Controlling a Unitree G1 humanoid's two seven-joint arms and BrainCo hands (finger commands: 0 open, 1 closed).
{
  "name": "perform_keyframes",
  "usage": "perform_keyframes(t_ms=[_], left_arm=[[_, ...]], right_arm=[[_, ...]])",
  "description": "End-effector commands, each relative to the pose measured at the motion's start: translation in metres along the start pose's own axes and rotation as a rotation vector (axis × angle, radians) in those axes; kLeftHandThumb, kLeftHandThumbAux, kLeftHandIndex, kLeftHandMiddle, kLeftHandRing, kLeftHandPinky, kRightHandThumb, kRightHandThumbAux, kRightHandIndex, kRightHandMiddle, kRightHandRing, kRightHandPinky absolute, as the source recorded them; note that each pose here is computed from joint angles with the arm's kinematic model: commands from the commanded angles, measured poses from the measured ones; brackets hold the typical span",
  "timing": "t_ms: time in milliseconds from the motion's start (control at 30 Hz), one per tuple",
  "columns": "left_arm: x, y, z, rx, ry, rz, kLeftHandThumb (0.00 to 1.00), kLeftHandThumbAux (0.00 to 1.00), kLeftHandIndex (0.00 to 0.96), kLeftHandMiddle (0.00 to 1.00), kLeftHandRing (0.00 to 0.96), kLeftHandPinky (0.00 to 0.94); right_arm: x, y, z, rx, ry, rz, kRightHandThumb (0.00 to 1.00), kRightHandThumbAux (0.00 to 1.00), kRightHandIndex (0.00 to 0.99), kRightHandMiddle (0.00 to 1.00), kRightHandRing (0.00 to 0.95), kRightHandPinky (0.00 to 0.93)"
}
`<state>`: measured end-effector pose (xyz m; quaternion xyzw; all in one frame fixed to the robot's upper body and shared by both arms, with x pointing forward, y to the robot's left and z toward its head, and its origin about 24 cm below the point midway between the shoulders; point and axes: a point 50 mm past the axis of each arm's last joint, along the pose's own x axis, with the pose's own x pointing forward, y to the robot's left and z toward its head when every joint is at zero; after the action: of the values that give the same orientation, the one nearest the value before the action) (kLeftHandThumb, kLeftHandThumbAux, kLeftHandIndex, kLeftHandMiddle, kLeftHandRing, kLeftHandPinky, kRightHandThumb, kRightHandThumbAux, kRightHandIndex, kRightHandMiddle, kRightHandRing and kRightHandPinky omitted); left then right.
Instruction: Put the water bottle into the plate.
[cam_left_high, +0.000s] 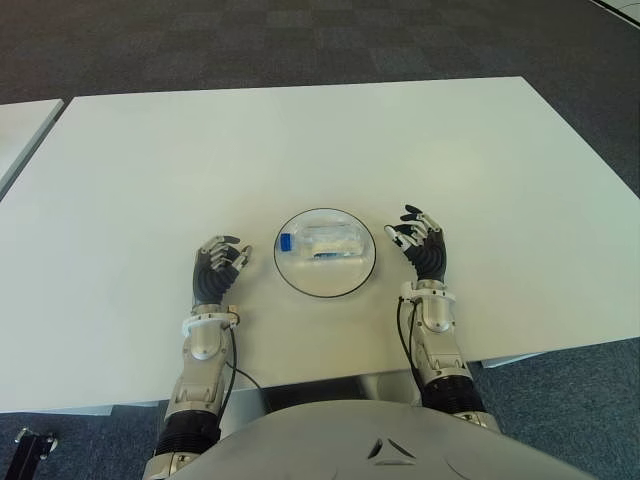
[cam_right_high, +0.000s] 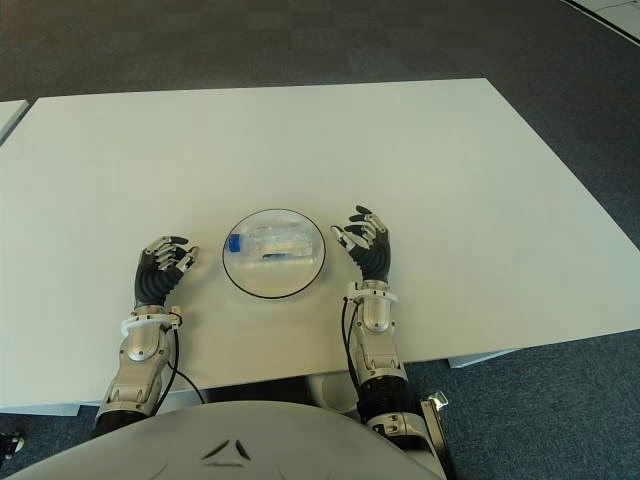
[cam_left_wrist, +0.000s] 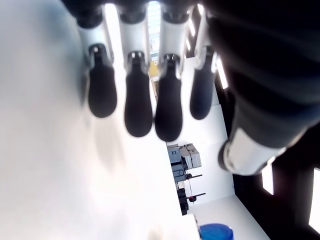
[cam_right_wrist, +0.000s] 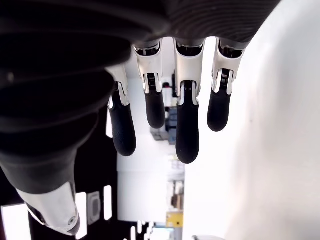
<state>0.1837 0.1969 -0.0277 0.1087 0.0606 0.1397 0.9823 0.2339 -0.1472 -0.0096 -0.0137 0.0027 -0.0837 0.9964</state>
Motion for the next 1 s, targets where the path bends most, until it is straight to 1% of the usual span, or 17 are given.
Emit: perform_keyframes(t_ms=[33,167,233,333,433,633,1000], left_arm=[[-0.006,0.0006,-0.0105,0.012,0.056,0.005,0.704,0.716,0.432,0.638,0.632,0.618],[-0.0057,0.0008,-0.0101,0.017,0.055,0.002,0.704,0.716,0.432,0.639,0.634,0.613],[-0.0061,0.0006,-0.0104,0.016,0.058,0.002,0.704,0.717,0.432,0.639,0.634,0.612],[-0.0066,0.0005,-0.0101,0.017,0.057,0.002,0.704,0.717,0.432,0.638,0.635,0.617],[-0.0066,0.0006,-0.01,0.022,0.053,0.001,0.704,0.717,0.432,0.638,0.635,0.62],[-0.0067,0.0007,-0.0095,0.011,0.06,-0.001,0.703,0.717,0.432,0.644,0.638,0.627],[-0.0079,0.0009,-0.0084,0.022,0.049,-0.008,0.703,0.717,0.432,0.655,0.654,0.641]], right_arm=[[-0.0008,-0.0022,-0.0045,-0.025,0.067,0.058,0.703,0.736,0.419,0.472,0.447,0.442],[-0.0008,-0.0034,-0.0031,-0.078,0.088,0.142,0.702,0.737,0.417,0.465,0.44,0.431],[-0.0008,-0.0038,-0.0025,-0.132,0.09,0.192,0.701,0.737,0.416,0.457,0.436,0.428],[-0.0009,-0.0053,-0.0024,-0.248,0.09,0.281,0.699,0.738,0.415,0.442,0.429,0.428],[-0.001,-0.006,-0.0039,-0.308,0.099,0.322,0.698,0.737,0.414,0.435,0.428,0.431],[-0.001,-0.0069,-0.0066,-0.375,0.123,0.356,0.697,0.736,0.413,0.43,0.422,0.417],[-0.0005,-0.0078,-0.0071,-0.373,0.133,0.358,0.695,0.736,0.411,0.419,0.409,0.412]])
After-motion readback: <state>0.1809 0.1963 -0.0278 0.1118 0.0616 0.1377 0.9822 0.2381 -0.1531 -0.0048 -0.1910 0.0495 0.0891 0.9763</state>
